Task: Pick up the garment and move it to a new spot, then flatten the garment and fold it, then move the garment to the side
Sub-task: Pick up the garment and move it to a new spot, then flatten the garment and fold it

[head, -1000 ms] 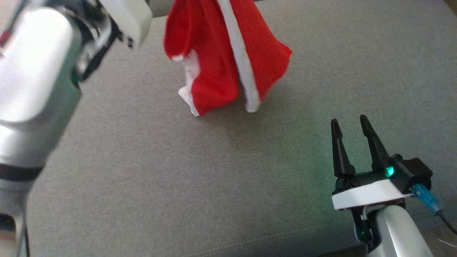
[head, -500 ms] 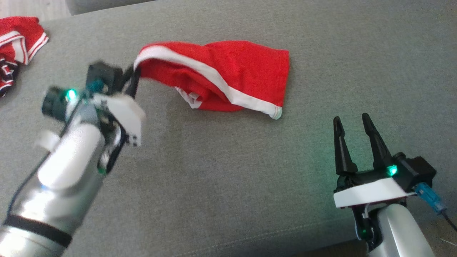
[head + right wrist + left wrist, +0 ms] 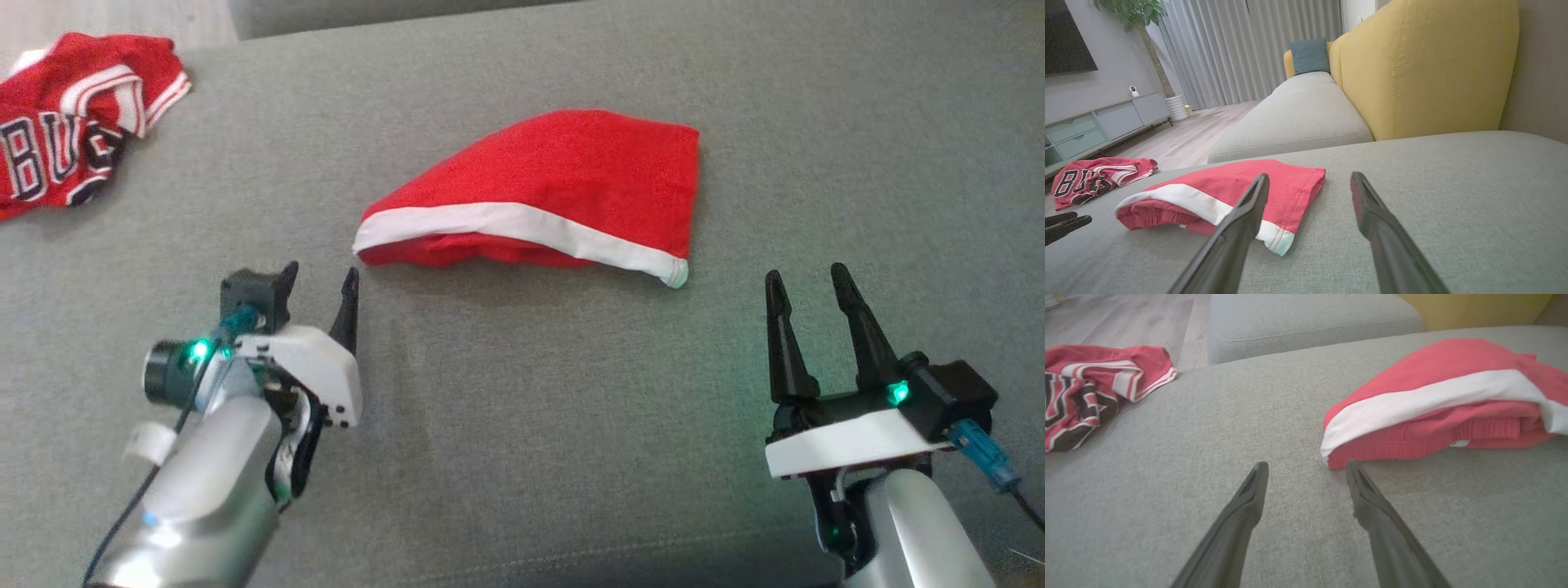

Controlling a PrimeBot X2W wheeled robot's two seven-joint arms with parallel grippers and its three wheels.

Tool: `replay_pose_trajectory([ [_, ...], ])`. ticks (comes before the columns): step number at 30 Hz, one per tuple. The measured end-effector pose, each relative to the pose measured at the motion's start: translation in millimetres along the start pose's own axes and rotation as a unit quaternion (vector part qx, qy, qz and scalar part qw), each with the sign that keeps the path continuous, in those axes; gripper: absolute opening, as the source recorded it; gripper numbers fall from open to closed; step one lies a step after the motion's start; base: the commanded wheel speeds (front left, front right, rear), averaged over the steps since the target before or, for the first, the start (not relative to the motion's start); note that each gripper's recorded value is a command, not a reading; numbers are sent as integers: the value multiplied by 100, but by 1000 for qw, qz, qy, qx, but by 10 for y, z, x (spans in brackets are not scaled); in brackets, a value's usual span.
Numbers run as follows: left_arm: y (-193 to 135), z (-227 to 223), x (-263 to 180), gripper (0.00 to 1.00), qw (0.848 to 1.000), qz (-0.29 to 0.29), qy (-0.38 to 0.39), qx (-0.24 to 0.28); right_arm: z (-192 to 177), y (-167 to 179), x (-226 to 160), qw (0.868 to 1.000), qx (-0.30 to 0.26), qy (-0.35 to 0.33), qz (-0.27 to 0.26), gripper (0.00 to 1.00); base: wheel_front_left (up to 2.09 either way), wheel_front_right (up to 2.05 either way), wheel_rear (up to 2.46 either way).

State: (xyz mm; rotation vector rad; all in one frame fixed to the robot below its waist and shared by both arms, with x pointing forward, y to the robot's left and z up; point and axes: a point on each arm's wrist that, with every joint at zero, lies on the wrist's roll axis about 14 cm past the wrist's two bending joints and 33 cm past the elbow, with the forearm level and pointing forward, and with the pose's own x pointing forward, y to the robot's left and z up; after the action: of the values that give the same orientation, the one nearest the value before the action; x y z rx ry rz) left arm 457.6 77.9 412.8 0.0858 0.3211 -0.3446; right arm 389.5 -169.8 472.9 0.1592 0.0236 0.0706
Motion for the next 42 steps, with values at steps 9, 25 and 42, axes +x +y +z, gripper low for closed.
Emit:
replay_pose_trajectory([
  [9,55,386,-341,100,992,41,-93,-70,127,178,-7,999,-7,-18,27,100,0,0,0],
  [25,219,318,-1469,100,967,144,-155,-142,171,418,-215,998,-15,-25,61,100,0,0,0],
  [42,314,227,-1797,100,956,183,-176,-147,24,465,-377,998,-11,-4,66,100,0,0,0],
])
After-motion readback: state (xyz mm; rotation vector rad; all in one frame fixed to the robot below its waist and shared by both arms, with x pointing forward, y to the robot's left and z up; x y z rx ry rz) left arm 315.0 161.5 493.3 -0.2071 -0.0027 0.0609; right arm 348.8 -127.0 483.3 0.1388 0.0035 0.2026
